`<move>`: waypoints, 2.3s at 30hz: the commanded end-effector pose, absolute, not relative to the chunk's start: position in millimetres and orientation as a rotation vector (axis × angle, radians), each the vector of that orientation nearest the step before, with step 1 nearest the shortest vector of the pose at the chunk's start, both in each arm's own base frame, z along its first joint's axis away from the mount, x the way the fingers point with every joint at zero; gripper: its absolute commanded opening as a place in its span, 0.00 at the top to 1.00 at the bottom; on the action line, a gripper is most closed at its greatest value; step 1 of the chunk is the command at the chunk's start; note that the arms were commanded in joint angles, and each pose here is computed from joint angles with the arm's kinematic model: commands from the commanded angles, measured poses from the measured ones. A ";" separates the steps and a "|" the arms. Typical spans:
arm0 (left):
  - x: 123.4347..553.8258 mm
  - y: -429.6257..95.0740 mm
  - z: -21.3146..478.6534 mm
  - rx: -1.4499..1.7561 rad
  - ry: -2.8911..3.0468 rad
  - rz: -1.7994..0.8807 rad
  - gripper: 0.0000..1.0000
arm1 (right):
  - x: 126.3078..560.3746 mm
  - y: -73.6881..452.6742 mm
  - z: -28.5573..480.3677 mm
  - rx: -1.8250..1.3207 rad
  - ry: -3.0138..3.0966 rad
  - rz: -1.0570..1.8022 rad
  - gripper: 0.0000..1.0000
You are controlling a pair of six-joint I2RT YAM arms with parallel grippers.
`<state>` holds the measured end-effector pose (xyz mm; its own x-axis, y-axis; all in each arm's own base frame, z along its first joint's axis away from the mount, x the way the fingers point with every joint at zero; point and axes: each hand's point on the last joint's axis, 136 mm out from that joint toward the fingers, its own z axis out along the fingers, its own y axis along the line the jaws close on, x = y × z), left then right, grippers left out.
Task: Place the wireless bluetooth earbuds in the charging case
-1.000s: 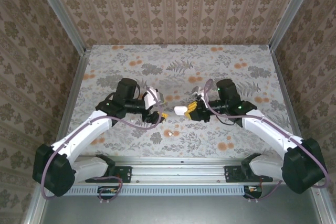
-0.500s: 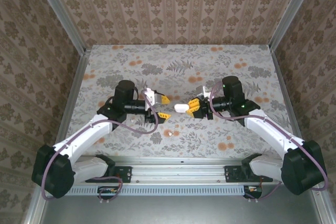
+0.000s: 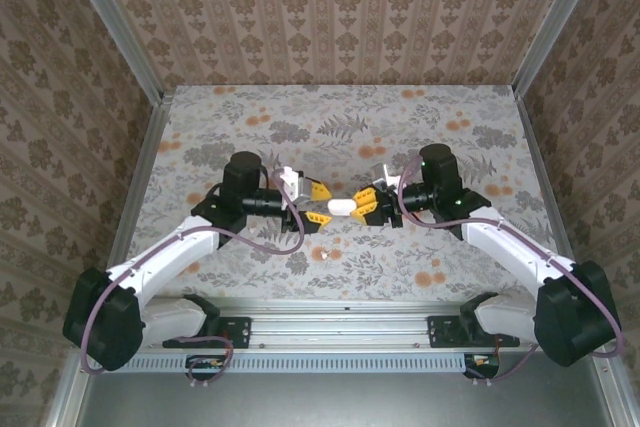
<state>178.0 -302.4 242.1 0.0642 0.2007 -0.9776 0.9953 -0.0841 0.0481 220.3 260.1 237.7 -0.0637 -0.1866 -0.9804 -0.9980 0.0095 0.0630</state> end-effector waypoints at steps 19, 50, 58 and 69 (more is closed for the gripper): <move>168.3 -308.8 260.3 1.493 1.203 -1.155 0.68 | 215.9 271.8 259.6 -1.358 1.293 1.197 0.78; 188.1 -296.7 241.6 1.557 1.365 -0.970 0.93 | 228.2 254.4 258.3 -1.379 1.539 0.842 0.48; 186.8 -295.0 239.7 1.580 1.364 -0.946 0.93 | 229.4 268.7 255.0 -1.450 1.553 0.798 0.43; 185.1 -296.7 239.6 1.586 1.358 -0.952 0.95 | 230.3 289.0 245.9 -1.525 1.561 0.870 0.46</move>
<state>185.6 -293.9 225.3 0.0792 0.3926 -0.9163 0.9965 -0.0559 0.0622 232.1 284.6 241.6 -0.0046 -0.4647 -0.8854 -0.9964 0.0767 -0.0350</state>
